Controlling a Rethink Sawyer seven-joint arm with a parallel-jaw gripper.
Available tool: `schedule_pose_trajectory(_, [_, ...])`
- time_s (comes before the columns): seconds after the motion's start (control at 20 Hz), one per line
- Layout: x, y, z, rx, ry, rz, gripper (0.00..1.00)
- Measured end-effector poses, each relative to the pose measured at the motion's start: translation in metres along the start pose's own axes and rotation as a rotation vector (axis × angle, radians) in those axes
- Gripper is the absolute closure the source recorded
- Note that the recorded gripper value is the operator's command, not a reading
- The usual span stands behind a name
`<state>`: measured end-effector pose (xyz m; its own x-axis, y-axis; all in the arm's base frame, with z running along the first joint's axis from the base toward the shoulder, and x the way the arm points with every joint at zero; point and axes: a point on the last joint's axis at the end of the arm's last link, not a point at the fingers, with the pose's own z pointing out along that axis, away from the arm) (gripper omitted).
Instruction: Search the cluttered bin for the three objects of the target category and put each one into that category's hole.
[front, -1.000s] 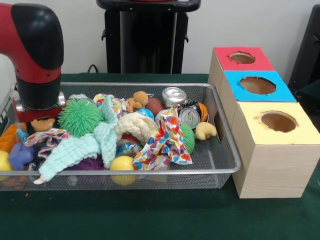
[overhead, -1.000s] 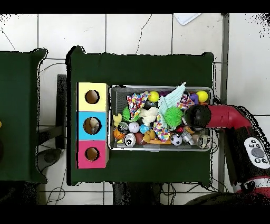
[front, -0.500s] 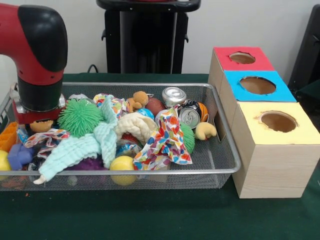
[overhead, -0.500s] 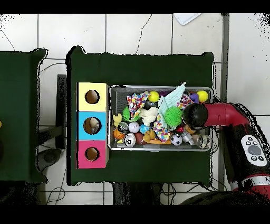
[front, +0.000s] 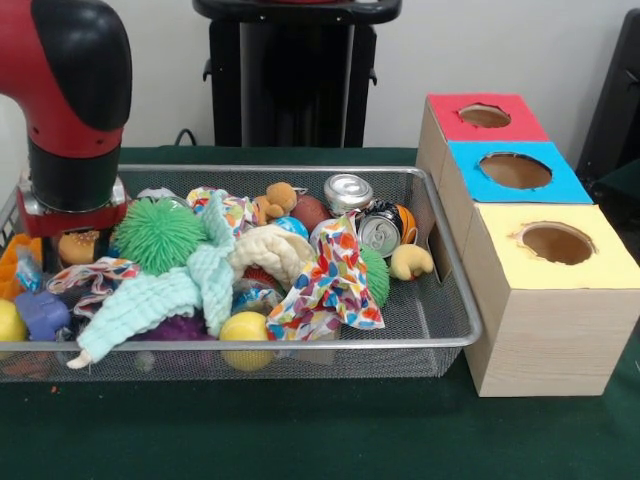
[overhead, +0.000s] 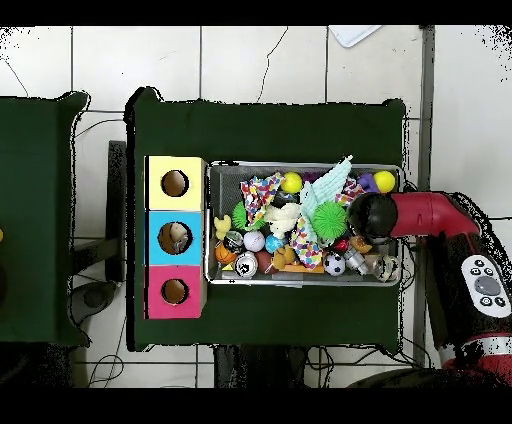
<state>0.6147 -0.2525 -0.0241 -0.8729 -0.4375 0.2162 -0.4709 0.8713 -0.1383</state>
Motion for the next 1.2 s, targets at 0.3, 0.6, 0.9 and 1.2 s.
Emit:
schedule_pose_trajectory(0.3, [0.008, -0.025, -0.037, 0.028, -0.006, 0.026, 0.00])
schedule_pose_trajectory(0.6, [0.030, -0.063, -0.077, 0.063, 0.003, 0.074, 0.00])
schedule_pose_trajectory(0.9, [0.040, -0.080, -0.094, 0.079, 0.013, 0.101, 0.00])
schedule_pose_trajectory(1.2, [0.029, -0.073, -0.086, 0.024, -0.020, 0.116, 0.00])
